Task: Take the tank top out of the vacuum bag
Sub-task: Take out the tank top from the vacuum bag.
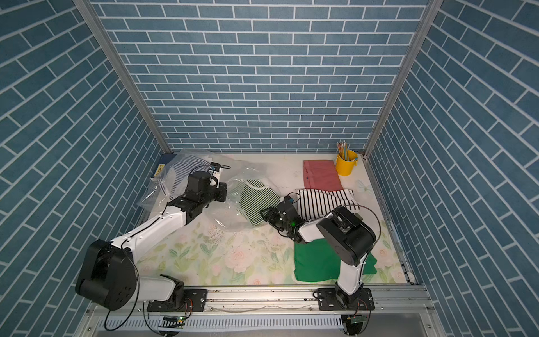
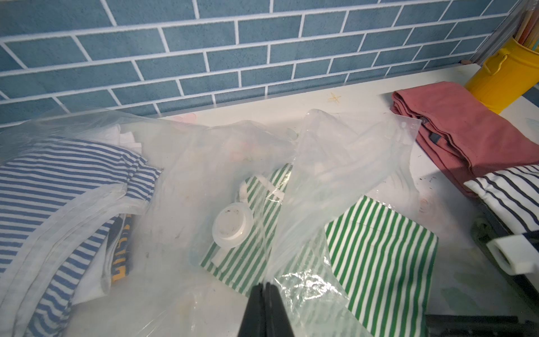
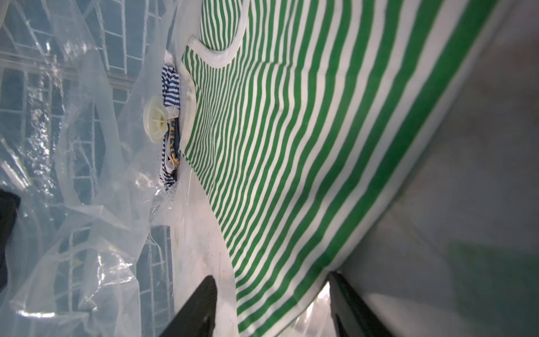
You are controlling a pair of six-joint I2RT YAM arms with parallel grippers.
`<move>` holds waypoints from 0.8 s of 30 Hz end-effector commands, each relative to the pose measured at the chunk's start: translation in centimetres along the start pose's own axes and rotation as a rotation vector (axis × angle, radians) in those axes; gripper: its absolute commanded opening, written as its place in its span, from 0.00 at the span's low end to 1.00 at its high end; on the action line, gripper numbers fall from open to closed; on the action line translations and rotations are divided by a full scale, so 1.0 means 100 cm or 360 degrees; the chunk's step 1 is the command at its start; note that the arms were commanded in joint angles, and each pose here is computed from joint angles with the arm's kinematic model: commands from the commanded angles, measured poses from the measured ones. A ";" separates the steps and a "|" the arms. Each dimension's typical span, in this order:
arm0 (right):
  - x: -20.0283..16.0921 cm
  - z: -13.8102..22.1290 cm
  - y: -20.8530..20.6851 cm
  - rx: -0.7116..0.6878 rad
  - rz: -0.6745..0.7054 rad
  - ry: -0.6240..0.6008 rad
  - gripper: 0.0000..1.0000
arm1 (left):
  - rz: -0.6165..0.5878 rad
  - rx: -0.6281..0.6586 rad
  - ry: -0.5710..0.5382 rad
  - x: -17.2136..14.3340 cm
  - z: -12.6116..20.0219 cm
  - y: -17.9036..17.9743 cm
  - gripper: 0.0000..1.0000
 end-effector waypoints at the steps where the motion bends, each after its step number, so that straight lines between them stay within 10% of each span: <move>1: 0.016 -0.013 0.000 -0.0003 0.0004 -0.0076 0.58 | 0.0018 0.0004 -0.0004 0.002 -0.001 0.003 0.01; 5: 0.031 -0.026 -0.001 -0.0039 0.0060 -0.0113 0.40 | 0.0018 0.0005 -0.0010 0.002 -0.001 0.003 0.01; 8: 0.040 -0.029 0.000 -0.0036 0.0079 -0.0122 0.00 | 0.0016 0.0012 -0.0012 0.002 0.000 0.003 0.01; 24: 0.051 0.030 0.039 -0.0071 0.0442 -0.0147 0.00 | 0.0010 0.0029 0.0000 0.001 -0.002 0.005 0.01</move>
Point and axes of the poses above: each gripper's point midway between its finger pads, its own z axis back along the fingers, its own y axis along the line the jaws close on, x = y × z, the point moved 4 cm from there along z, back along the fingers, and after that the axes turned 2 degrees about z, right-handed, at the moved point
